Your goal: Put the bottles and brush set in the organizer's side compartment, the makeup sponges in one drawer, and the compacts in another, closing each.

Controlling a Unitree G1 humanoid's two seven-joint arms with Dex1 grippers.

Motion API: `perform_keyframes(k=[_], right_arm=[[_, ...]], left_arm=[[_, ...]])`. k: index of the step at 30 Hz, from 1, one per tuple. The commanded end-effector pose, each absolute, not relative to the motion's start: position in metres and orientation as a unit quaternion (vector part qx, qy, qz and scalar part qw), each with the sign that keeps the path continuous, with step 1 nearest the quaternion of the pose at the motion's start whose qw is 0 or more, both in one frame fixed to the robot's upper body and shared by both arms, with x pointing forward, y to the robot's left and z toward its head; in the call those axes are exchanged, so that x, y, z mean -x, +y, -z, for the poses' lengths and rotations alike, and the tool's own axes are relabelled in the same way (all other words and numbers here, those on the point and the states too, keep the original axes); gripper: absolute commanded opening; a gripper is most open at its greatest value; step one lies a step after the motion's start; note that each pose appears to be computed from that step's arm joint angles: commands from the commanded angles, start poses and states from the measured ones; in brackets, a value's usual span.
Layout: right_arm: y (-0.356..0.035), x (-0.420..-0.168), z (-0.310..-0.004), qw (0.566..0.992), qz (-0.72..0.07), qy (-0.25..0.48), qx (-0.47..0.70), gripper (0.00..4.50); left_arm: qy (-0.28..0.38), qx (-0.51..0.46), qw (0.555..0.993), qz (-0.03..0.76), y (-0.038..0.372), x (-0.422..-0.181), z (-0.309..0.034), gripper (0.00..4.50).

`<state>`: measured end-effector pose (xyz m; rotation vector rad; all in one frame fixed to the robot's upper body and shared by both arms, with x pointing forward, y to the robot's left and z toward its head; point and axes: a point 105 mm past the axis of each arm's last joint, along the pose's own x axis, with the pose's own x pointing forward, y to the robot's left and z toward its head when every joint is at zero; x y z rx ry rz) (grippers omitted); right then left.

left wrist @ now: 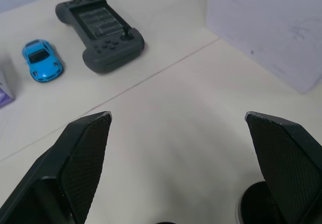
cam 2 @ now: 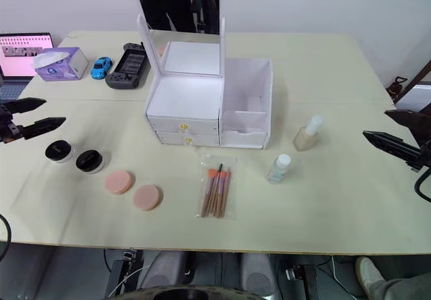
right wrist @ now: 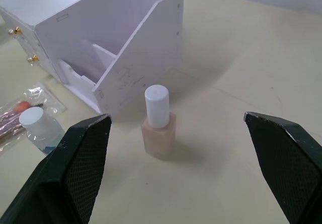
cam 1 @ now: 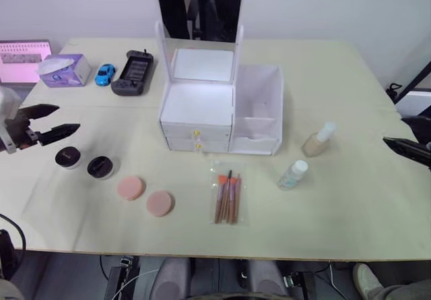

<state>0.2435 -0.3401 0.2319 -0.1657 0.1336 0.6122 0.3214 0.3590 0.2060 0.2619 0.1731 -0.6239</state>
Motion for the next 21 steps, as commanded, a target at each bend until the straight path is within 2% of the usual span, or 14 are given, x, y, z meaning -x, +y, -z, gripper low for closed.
perform_keyframes(k=[1, 5, 11, 14, 18, 21], right_arm=[[-0.335, -0.235, -0.252, 0.948, -0.297, 0.035, 0.106, 4.50], [-0.325, -0.223, -0.255, 0.949, -0.295, 0.032, 0.110, 4.50], [-0.300, -0.193, -0.254, 0.952, -0.282, 0.034, 0.115, 4.50], [-0.287, -0.184, -0.248, 0.959, -0.250, 0.048, 0.124, 4.50], [-0.266, -0.175, -0.245, 0.966, -0.215, 0.041, 0.135, 4.50], [-0.257, -0.168, -0.239, 0.973, -0.193, 0.047, 0.116, 4.50]], left_arm=[[0.052, -0.133, 0.912, 0.384, 0.319, -0.328, -0.241, 4.48], [0.041, -0.163, 0.863, 0.476, 0.259, -0.334, -0.259, 4.48], [0.021, -0.181, 0.776, 0.603, 0.172, -0.328, -0.270, 4.48], [0.012, -0.187, 0.728, 0.660, 0.128, -0.322, -0.268, 4.48], [-0.003, -0.181, 0.692, 0.699, 0.071, -0.317, -0.264, 4.48], [-0.001, -0.156, 0.662, 0.733, 0.046, -0.305, -0.263, 4.48]])
